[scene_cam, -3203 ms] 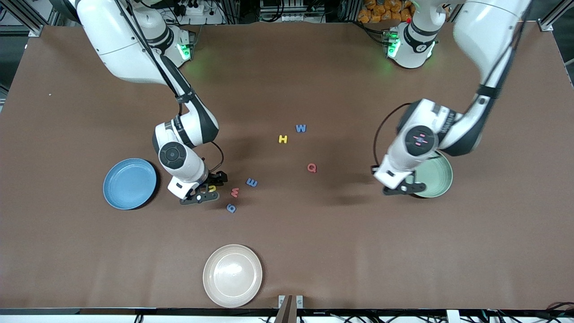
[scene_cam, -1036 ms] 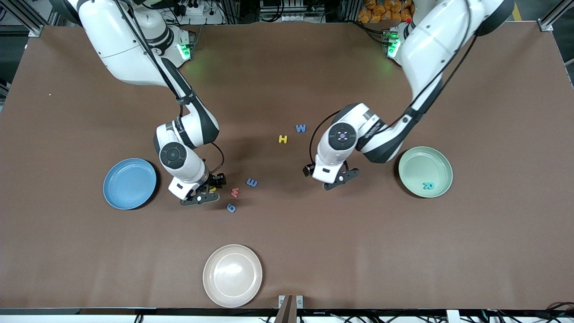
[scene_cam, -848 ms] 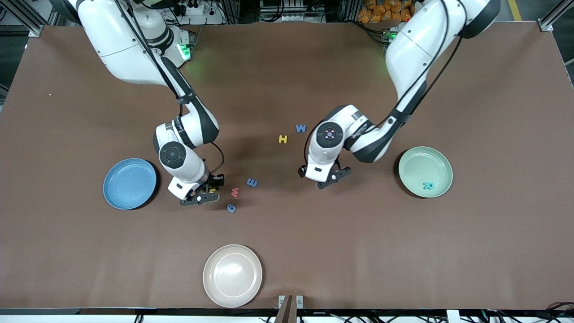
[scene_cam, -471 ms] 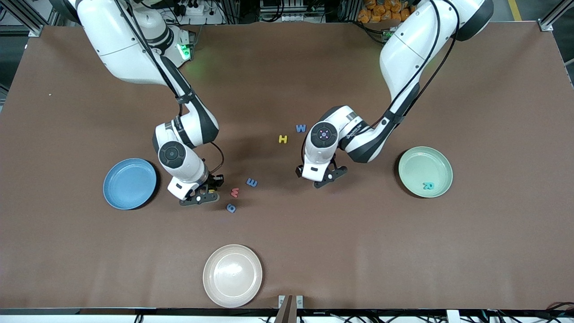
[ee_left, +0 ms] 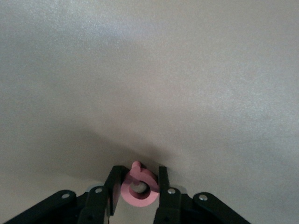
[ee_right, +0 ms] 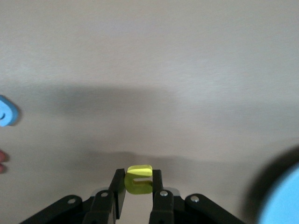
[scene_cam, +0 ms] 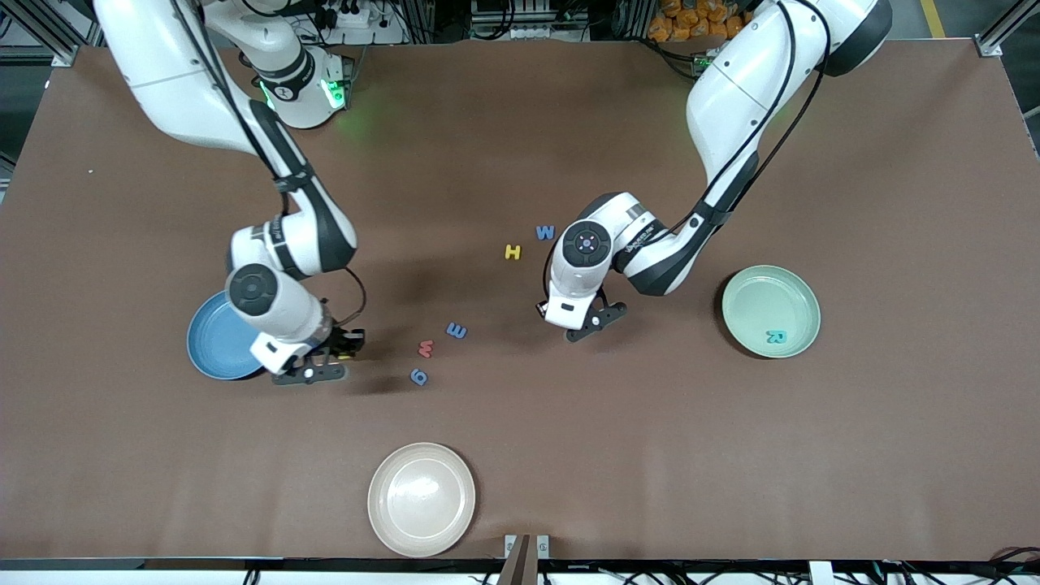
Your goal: Sort upper and lower case letters into plates
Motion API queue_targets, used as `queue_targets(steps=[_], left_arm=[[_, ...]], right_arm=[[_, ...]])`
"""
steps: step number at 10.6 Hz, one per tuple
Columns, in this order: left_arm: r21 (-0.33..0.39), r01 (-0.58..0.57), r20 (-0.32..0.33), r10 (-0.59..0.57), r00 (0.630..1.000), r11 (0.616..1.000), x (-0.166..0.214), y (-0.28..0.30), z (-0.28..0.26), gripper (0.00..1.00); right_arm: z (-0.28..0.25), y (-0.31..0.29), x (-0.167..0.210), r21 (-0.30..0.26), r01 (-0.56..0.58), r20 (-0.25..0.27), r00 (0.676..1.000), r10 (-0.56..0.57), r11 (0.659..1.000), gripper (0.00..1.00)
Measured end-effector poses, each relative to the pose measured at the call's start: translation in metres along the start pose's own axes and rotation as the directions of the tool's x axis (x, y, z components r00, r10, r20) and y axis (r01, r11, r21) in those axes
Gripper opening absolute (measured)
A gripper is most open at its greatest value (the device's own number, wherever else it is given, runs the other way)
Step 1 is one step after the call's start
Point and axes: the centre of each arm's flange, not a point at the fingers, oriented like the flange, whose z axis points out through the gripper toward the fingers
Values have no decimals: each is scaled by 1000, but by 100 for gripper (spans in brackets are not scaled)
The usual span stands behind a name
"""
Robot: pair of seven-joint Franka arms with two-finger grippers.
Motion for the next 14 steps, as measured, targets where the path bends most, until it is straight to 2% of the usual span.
queue_targets(steps=[2, 4, 6, 9, 11, 14], left_arm=[[14, 40, -14, -40, 999, 999, 18, -6, -17, 36], [90, 46, -34, -43, 999, 995, 48, -27, -57, 36], [168, 6, -23, -2, 1000, 986, 95, -68, -82, 36], [206, -119, 54, 110, 992, 971, 184, -163, -80, 36], [204, -201, 109, 182, 977, 958, 226, -224, -78, 36], [185, -243, 149, 217, 965, 952, 250, -271, -77, 37]], right_arm=[[-12, 44, 3, -4, 30, -1, 1000, -30, 1000, 28], [-12, 93, 3, -6, 64, 2, 998, -64, 998, 28], [-11, 134, -1, -7, 103, 7, 995, -103, 995, 28], [-8, 184, -12, 3, 159, 40, 987, -159, 987, 28], [-6, 204, -18, 10, 179, 56, 982, -179, 984, 29], [-6, 196, -17, 19, 196, 60, 979, -197, 980, 66]])
